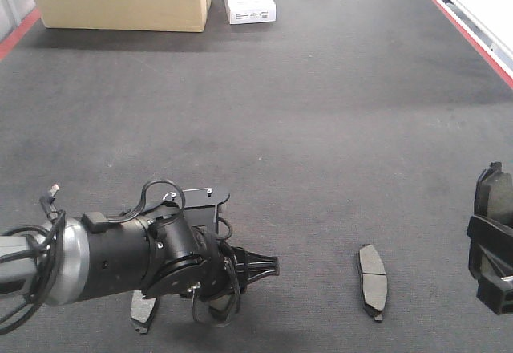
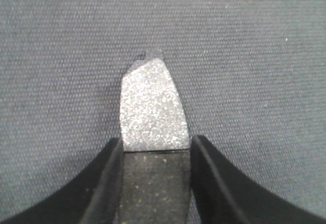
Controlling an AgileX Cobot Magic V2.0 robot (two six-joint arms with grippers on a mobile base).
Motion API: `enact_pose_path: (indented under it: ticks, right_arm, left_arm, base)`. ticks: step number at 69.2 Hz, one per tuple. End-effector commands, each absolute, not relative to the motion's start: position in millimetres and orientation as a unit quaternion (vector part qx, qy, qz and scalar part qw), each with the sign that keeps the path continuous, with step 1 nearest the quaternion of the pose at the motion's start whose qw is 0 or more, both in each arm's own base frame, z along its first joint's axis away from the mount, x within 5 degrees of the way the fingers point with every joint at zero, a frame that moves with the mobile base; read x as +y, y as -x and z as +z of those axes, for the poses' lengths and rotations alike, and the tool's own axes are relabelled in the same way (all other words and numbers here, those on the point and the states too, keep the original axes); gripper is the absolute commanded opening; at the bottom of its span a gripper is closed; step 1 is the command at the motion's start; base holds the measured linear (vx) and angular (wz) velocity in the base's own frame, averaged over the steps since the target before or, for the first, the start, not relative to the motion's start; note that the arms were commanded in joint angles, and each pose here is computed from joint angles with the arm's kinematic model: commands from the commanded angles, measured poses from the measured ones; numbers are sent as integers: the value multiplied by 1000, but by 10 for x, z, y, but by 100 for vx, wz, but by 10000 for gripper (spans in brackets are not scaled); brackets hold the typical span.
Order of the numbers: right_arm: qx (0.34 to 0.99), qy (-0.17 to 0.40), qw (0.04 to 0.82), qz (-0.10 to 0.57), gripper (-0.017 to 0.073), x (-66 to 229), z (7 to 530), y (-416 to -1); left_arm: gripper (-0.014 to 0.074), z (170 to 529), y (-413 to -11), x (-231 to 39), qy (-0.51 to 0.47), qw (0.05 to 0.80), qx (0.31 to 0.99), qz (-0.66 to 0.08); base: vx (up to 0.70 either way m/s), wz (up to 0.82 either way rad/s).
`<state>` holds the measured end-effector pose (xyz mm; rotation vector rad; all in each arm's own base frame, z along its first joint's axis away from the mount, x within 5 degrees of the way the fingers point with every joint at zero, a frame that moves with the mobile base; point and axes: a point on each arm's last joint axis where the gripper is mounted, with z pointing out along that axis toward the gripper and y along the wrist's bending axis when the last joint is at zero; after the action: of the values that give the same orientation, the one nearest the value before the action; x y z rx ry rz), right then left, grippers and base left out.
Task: Move and align brake pads A on conveyor
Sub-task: 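Lower the left gripper's brake pad onto the belt beside the placed pads, then open the left gripper, release the pad, and raise it away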
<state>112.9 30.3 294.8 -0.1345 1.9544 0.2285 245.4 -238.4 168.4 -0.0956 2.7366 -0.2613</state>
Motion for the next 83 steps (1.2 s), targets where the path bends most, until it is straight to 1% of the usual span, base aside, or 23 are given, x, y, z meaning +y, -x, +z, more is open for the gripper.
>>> enact_pose_path:
  ticks: [1,18,23,33,45,58,64,70,77,83]
  right_arm:
    - [790,66,601,102,24,315,3130,-1151]
    - [790,66,600,102,24,315,3129,-1151]
    - [790,66,600,102,24,315,3129,-1151]
    - [790,66,600,102,24,315,3129,-1151]
    - [790,66,600,102,24,315,3129,-1151]
    - [790,66,600,102,24,315,3129,-1151]
    - [790,66,600,102,24,315,3129,-1151]
    - [790,66,600,102,24,315,3129,-1151]
    - [790,66,600,102,24,315,3129,-1151]
    - [790,66,600,102,24,315,3129,-1151]
  left_arm:
    - [337,1914,-2474,-2444,44,220,965,-132]
    - [343,1915,-2465,-2426,49,216,967,-125]
    - [343,1965,-2453,-2405,50,218,967,-123]
    - [342,2274,-2396,-2285,35,254,959,-118]
    - [341,2674,-2199,-2048,-6,307,951,-40]
    - [326,3084,-1898,-1960,-67,381,922,-10]
    - [301,3231,-1757,-1925,-82,400,913,-16]
    - [262,3358,-1651,-1834,-76,408,909,-26]
    - [179,3487,-1542,-1664,-67,423,903,-38]
    - [85,3524,-1456,-1485,-61,438,896,-47]
  base:
    - [0,0]
    - [0,0]
    - [0,0]
    - [0,0]
    - [0,0]
    - [0,0]
    - [0,0]
    - [0,0]
    - [0,0]
    - [0,0]
